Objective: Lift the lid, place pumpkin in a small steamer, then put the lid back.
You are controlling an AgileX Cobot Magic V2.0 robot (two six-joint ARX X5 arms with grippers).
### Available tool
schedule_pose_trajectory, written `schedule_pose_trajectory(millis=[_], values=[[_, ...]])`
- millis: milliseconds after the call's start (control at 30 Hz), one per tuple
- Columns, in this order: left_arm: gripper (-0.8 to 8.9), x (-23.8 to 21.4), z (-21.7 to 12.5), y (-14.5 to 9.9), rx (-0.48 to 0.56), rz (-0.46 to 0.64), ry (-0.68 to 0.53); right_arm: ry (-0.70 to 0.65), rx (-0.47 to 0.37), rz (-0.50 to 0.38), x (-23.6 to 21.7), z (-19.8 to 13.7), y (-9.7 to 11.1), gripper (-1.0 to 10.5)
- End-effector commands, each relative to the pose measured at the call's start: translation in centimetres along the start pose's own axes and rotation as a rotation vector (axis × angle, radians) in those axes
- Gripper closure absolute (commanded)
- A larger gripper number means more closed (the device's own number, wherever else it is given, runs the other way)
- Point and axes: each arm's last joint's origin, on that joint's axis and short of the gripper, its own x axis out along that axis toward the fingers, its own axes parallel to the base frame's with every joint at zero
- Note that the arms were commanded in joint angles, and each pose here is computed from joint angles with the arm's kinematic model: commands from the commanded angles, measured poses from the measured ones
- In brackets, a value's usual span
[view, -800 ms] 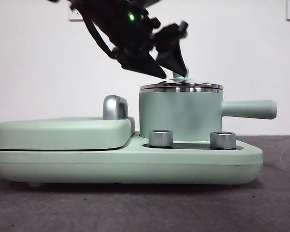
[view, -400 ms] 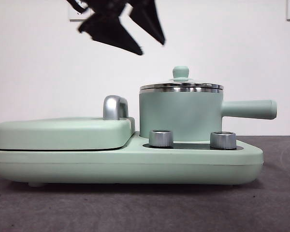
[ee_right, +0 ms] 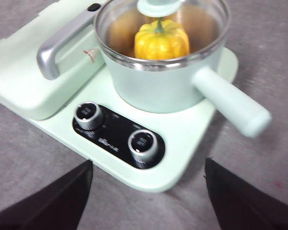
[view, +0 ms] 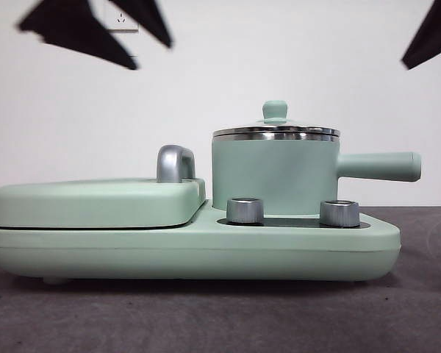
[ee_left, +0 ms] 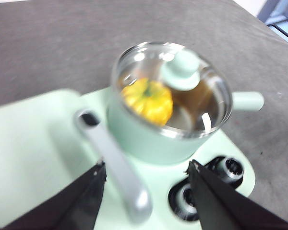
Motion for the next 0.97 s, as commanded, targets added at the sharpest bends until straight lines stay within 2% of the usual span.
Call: schedule_pose_trajectory(millis=[33,200,533,967], values=[[5.33,-1.6,-0.8,0.4,-0.038,0.012,-0.020,0.000,-0.004,0.036,0.9,0.5,0.1,5.9],[5.33,-4.5,-3.0,1.3,-0.065,0.062,-0.010,0.014,-0.004,0.085,2.6,1.1,0.2,5.9],[5.34,-7.3,-6.1,2.5,-0.123,0.149,-0.018,0.044,-0.040,0.086,4.8,2.6,0.2,5.9],[5.34,-7.6,-6.5,2.7,-0.137,0.164,-0.002,0.041,-0.044,0.083,5.1,2.8,0.2,5.9]])
